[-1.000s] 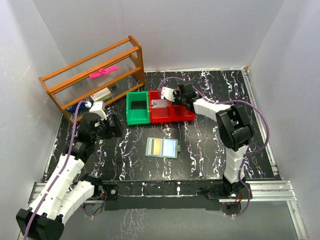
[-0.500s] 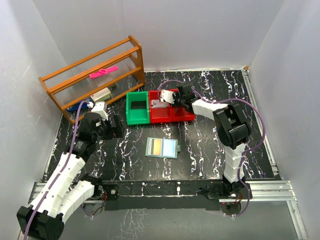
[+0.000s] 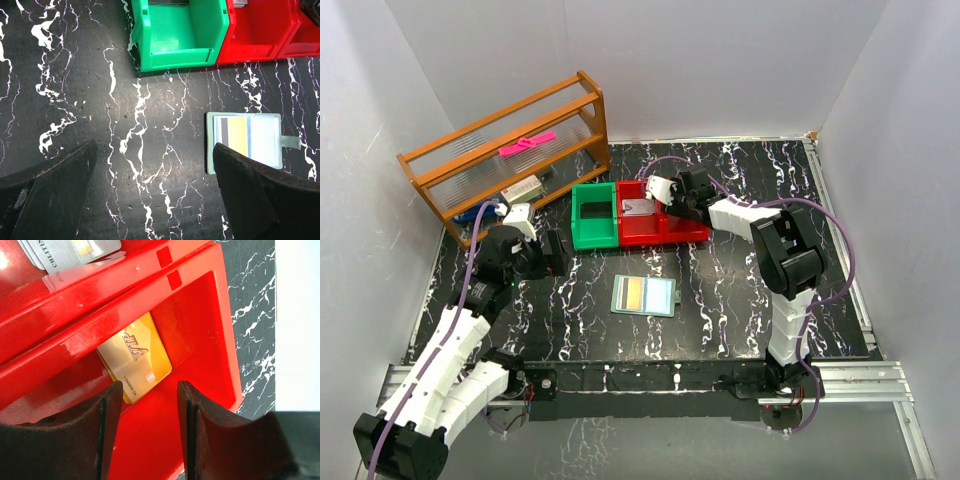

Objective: Take the credit cards out of the card holder

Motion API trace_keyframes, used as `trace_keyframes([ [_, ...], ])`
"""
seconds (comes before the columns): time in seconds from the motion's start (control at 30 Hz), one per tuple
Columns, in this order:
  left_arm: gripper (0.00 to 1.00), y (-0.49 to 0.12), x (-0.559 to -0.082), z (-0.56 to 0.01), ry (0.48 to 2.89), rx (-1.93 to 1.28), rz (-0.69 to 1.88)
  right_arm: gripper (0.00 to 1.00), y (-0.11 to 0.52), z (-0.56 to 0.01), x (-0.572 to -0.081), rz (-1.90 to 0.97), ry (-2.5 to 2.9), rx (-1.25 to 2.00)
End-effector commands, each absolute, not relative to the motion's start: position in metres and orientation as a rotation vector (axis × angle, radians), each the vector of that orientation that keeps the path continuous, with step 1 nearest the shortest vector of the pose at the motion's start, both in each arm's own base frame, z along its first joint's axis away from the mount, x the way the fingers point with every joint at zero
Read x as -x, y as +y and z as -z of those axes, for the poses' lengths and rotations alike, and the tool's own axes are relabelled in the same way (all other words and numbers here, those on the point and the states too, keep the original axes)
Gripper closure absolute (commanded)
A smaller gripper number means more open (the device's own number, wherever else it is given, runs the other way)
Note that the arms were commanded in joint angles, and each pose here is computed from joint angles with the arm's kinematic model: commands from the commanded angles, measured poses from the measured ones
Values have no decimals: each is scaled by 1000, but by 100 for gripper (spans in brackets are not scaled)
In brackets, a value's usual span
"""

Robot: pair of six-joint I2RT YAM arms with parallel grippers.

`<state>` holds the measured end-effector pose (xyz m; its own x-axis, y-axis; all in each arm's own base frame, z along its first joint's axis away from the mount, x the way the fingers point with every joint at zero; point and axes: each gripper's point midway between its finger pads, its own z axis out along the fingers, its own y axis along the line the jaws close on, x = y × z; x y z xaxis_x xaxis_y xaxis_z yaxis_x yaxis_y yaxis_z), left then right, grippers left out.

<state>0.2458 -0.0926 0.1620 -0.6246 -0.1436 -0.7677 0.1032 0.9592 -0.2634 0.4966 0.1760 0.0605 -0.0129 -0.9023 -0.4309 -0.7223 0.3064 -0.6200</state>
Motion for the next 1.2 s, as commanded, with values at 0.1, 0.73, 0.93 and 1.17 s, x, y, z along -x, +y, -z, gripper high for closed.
trace_keyframes([
  [0.1,1,-95,-247,-164,2207,4,370,52,182,-112,-509,278,1708,1291],
  [0.73,1,-104,-247,-159,2230,-31,411,41,222,-232,-409,-688,1947,151],
  [0.93,1,-104,-247,-156,2239,-32,412,37,265,-221,-326,-1290,1982,53],
  [1.17,1,-109,-245,-150,2272,-35,439,42,294,-159,-260,-1304,2192,-166],
])
